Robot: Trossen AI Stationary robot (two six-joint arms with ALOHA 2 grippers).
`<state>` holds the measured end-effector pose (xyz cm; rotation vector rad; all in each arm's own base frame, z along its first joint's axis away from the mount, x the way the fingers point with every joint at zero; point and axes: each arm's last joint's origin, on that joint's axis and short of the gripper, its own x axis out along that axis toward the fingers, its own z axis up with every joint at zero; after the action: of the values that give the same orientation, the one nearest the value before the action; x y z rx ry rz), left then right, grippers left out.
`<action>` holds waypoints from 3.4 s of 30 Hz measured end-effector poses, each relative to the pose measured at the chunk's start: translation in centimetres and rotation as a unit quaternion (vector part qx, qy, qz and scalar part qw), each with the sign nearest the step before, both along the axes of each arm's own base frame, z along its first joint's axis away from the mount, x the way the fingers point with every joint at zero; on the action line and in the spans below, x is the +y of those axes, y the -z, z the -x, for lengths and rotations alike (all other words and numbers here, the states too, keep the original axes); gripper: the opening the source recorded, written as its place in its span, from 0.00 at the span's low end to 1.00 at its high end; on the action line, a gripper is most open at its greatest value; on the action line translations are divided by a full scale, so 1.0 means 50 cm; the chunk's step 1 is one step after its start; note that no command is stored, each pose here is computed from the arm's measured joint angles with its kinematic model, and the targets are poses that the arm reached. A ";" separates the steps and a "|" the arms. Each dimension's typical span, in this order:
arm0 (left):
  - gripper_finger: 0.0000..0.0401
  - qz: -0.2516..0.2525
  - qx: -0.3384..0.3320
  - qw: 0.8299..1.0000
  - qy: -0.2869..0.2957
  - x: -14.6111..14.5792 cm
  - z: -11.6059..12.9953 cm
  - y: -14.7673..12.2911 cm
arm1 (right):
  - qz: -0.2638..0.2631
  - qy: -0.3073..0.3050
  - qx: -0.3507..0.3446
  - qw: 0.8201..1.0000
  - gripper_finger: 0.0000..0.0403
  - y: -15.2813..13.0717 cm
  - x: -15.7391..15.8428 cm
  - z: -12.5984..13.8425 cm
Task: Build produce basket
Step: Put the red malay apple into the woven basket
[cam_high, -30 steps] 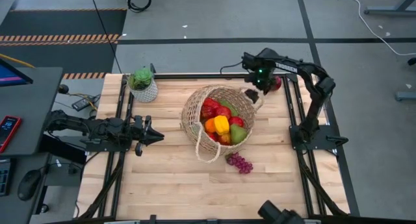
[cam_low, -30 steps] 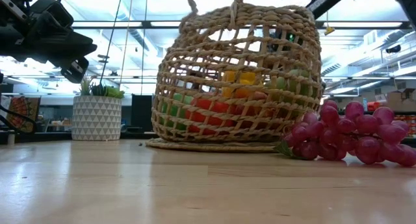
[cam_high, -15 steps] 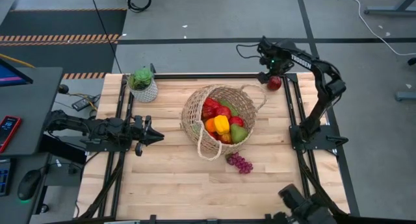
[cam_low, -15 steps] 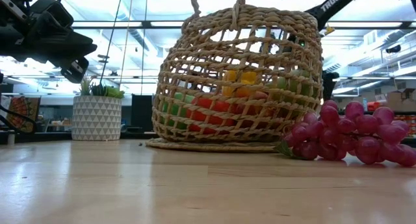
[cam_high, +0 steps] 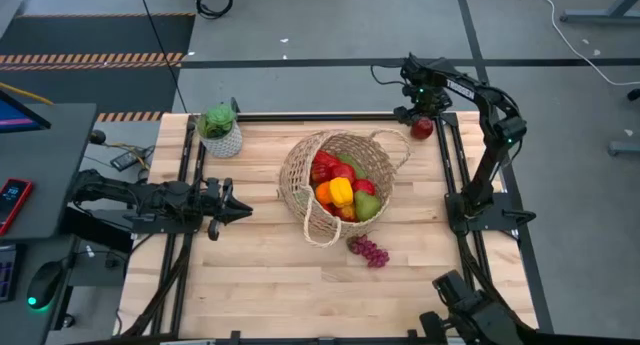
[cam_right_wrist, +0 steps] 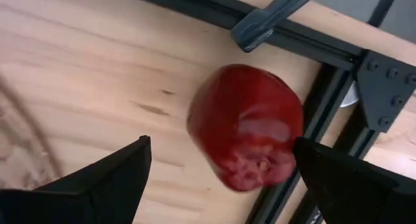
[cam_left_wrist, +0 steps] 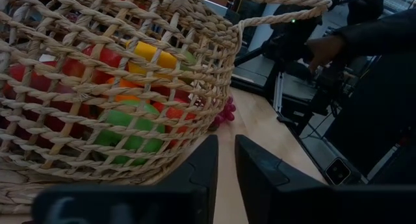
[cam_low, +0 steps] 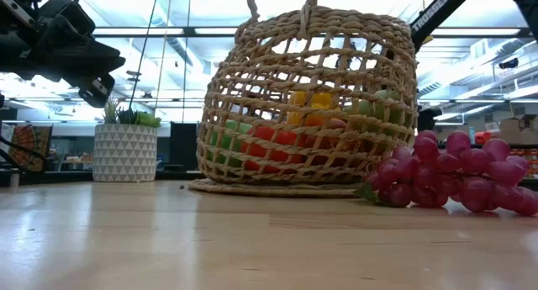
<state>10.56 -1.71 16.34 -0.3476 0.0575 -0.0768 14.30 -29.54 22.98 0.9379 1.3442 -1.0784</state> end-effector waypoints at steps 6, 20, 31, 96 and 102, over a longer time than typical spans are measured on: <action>0.14 0.000 0.000 1.000 0.000 0.000 0.000 0.000 | -0.004 0.009 0.031 0.999 0.94 0.028 -0.010 -0.007; 0.14 0.000 0.000 1.000 0.000 0.000 0.000 0.000 | -0.070 -0.030 0.032 0.997 0.94 0.048 0.027 -0.056; 0.15 0.000 0.000 1.000 0.000 0.000 0.000 0.000 | -0.082 -0.060 0.053 0.993 0.94 0.047 0.050 -0.078; 0.15 0.000 0.000 1.000 0.000 0.000 0.000 0.000 | 0.168 -0.111 -0.396 0.896 0.88 -0.265 0.230 -0.071; 0.14 0.000 0.000 1.000 0.000 0.000 0.000 0.000 | 0.174 -0.195 -0.553 0.791 0.89 -0.344 0.282 -0.086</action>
<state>10.56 -1.71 16.34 -0.3469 0.0577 -0.0766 18.62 -15.43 40.17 0.7388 0.2903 -0.2729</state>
